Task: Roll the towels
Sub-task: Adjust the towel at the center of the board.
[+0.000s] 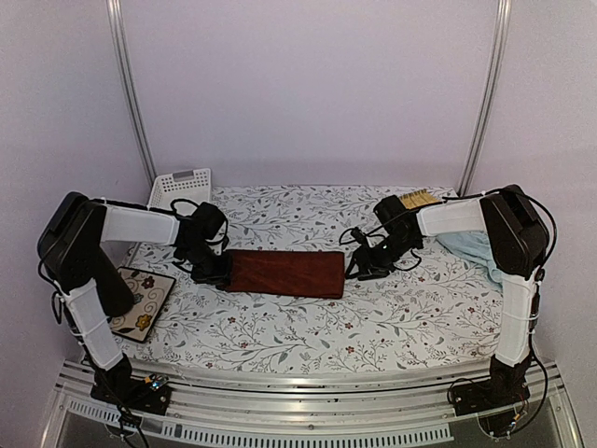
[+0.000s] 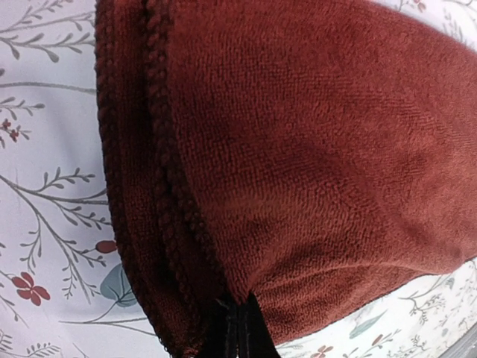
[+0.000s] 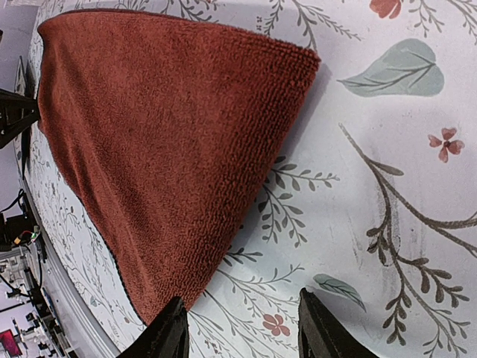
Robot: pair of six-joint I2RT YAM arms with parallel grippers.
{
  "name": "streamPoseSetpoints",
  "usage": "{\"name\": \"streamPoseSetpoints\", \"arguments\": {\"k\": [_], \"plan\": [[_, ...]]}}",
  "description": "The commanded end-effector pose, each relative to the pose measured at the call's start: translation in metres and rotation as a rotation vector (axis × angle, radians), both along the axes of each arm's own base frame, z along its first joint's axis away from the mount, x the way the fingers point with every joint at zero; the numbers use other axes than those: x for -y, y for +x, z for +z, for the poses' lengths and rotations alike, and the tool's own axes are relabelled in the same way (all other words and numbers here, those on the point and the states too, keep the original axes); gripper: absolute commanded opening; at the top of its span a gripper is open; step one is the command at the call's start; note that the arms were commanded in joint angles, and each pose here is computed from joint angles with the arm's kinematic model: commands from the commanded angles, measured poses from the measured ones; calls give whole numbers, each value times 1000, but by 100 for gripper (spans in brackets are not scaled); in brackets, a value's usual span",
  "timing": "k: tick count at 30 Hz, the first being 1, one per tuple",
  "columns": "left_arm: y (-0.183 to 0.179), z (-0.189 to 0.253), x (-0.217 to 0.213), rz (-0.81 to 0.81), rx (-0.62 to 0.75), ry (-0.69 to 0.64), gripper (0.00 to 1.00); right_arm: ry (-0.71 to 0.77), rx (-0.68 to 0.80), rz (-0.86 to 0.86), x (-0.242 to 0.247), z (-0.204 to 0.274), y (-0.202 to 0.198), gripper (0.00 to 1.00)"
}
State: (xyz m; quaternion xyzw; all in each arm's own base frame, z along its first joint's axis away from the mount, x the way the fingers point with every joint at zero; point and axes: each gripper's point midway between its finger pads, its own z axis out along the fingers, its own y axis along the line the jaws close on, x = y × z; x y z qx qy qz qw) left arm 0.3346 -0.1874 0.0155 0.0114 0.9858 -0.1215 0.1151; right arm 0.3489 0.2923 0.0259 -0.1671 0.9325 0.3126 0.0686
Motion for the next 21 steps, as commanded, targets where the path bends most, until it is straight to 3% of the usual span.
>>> {"name": "streamPoseSetpoints", "arguments": {"k": [1, 6, 19, 21], "plan": [[3, 20, -5, 27, 32, 18, 0, -65, -50, 9, 6, -21, -12, 52], [8, 36, -14, 54, 64, 62, 0, -65, -51, 10, 7, -22, -13, 52], [1, 27, -20, 30, 16, 107, 0, -65, -49, 7, 7, -23, -15, 51], [1, 28, -17, 28, 14, 94, 8, -64, -50, 7, 7, -24, -15, 51]]}}
